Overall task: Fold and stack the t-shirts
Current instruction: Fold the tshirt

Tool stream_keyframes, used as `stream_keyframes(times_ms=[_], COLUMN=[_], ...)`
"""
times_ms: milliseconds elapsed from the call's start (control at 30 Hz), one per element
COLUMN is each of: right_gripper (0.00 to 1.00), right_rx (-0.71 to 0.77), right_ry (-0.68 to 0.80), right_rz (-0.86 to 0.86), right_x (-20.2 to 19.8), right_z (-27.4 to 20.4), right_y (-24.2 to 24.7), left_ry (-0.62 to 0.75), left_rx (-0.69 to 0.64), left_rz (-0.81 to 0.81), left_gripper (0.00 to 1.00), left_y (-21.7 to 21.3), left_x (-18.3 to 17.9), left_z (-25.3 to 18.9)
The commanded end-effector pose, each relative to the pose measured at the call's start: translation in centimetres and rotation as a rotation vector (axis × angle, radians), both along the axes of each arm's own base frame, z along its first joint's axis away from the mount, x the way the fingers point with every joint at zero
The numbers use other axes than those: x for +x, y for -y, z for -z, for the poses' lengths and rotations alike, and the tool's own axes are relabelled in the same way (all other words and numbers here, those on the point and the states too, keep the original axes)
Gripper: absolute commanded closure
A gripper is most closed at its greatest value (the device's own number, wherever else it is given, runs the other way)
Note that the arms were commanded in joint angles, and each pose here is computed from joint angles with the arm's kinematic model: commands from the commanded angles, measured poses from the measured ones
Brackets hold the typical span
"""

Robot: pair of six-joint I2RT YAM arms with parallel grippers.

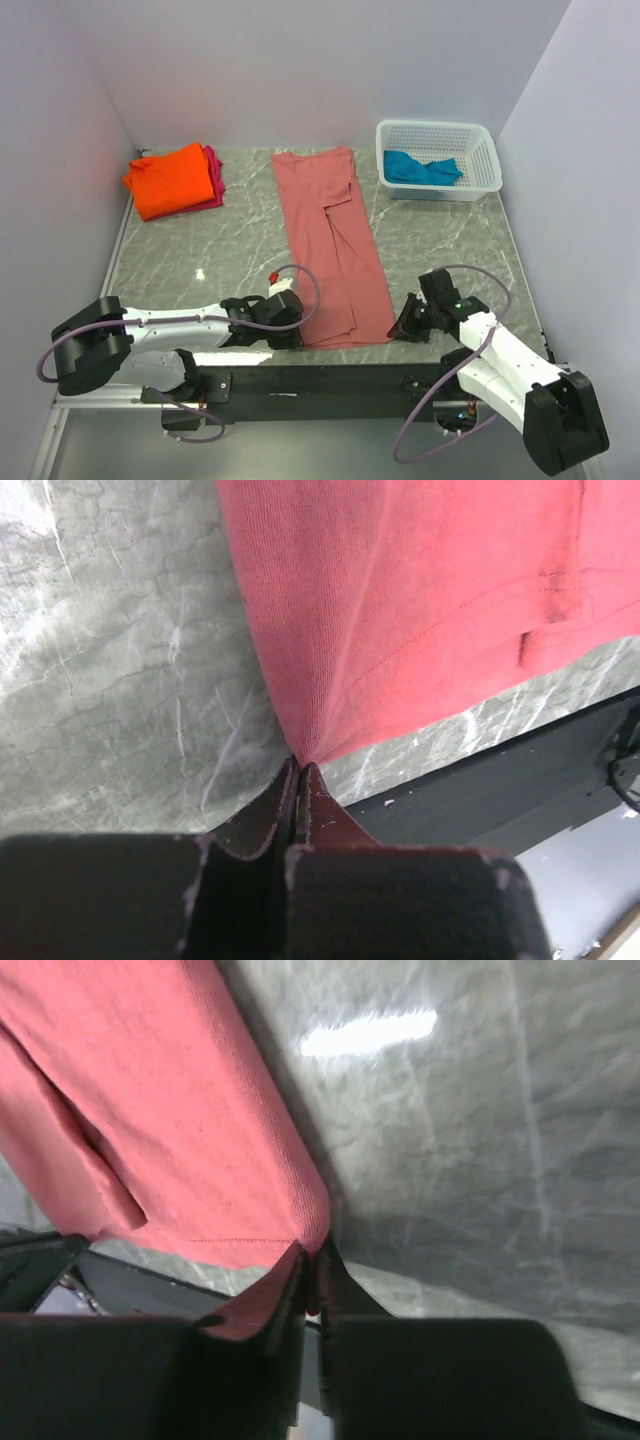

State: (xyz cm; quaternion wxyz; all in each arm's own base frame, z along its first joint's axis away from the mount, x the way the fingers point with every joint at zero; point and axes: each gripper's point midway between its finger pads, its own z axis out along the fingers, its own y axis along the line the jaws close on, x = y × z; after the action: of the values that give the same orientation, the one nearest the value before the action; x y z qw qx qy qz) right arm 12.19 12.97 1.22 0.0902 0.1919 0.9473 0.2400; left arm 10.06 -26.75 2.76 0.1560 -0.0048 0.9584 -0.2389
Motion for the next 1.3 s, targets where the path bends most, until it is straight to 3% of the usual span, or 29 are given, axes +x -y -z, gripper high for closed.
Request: stream_keyframes(times_ms=[0, 67, 267, 433, 800, 1067, 1267], right_gripper=[0.92, 1.0, 1.0, 1.0, 1.0, 1.0, 1.0], right_rx=[0.036, 0.017, 0.093, 0.134, 0.038, 0.086, 0.067], right_ry=[0.002, -0.021, -0.069, 0.063, 0.436, 0.598, 0.619], right_rz=[-0.032, -0.04, -0.087, -0.086, -0.041, 0.016, 0.017], right_x=[-0.4, -1.4, -4.6, -2.3, 8.7, 16.0, 20.9], right_z=[-0.4, -0.4, -0.9, -3.4, -12.1, -17.2, -18.2], right_y=[-0.9, -0.7, -1.8, -2.9, -3.8, -5.2, -6.2], left_ry=[-0.009, -0.025, -0.115, -0.137, 0.128, 0.346, 0.415], left_rx=[-0.032, -0.036, -0.114, -0.118, -0.101, -0.086, -0.025], left_rz=[-0.018, -0.03, -0.012, -0.022, -0.154, -0.277, -0.388], left_gripper=[0.99, 0.99, 0.99, 0.99, 0.99, 0.99, 0.99], left_y=[0.0, -0.4, 0.0, -0.3, -1.3, -1.8, -3.3], left_x=[-0.4, -0.8, -4.3, -4.6, 5.4, 14.4, 20.4], left_z=[-0.7, -0.8, -1.8, -1.9, -6.8, -11.7, -13.3])
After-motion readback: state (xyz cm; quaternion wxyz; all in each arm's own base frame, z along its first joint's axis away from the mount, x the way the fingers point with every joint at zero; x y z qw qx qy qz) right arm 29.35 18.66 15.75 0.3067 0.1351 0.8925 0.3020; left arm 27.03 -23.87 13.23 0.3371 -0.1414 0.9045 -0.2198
